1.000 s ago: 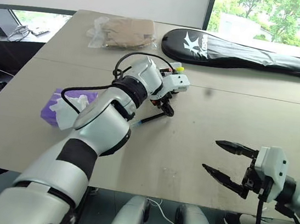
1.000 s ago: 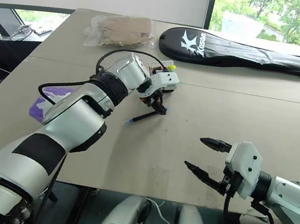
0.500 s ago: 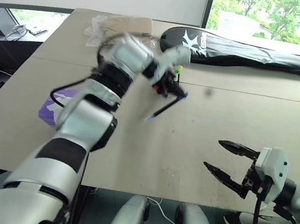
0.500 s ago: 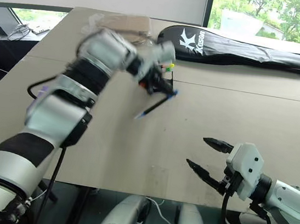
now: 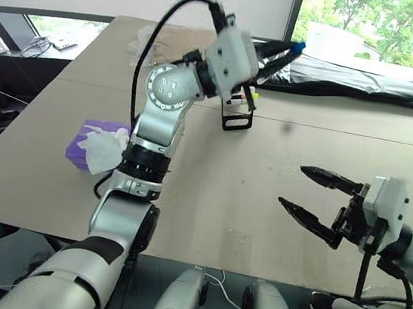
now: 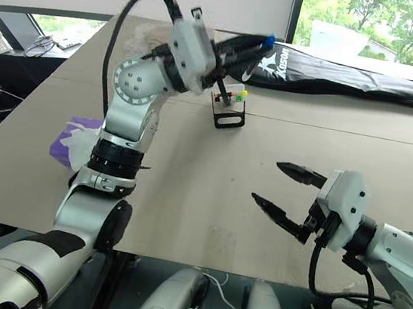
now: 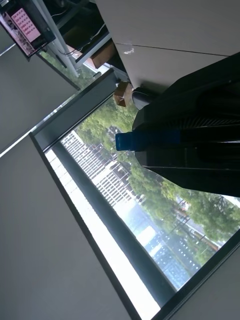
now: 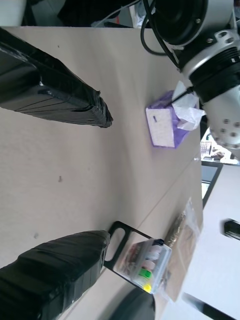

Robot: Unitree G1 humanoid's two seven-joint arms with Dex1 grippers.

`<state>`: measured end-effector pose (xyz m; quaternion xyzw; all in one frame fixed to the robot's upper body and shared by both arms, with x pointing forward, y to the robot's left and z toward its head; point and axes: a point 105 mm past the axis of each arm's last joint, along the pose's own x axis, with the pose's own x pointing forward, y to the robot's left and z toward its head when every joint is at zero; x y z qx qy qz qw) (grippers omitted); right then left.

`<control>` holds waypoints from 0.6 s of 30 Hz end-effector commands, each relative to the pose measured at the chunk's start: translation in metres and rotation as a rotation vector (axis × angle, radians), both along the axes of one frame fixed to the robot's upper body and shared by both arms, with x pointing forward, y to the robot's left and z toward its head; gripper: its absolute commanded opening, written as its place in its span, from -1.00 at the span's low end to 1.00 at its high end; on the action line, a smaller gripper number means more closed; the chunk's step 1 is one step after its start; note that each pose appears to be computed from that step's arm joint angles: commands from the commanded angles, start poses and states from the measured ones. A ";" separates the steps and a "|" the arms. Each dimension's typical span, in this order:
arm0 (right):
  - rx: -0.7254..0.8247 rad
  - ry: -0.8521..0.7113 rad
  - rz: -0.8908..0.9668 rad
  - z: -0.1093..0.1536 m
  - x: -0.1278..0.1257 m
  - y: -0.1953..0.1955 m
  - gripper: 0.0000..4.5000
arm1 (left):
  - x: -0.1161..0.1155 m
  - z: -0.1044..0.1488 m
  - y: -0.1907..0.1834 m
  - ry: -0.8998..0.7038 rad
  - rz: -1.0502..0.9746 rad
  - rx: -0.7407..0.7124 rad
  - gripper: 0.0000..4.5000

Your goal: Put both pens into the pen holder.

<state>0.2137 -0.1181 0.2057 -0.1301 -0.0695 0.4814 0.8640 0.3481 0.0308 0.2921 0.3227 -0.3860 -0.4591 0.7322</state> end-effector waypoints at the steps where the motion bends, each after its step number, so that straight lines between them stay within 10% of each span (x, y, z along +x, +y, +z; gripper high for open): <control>1: 0.058 -0.099 -0.044 0.025 0.008 -0.003 0.57 | 0.009 -0.027 0.013 -0.055 0.002 0.070 -0.98; 8: 0.093 -0.131 -0.099 0.036 0.013 -0.003 0.57 | 0.025 -0.043 0.026 -0.103 0.041 0.140 -0.98; 18: 0.090 -0.120 -0.139 0.031 0.006 -0.004 0.57 | 0.010 -0.003 0.020 -0.182 -0.041 0.011 -0.98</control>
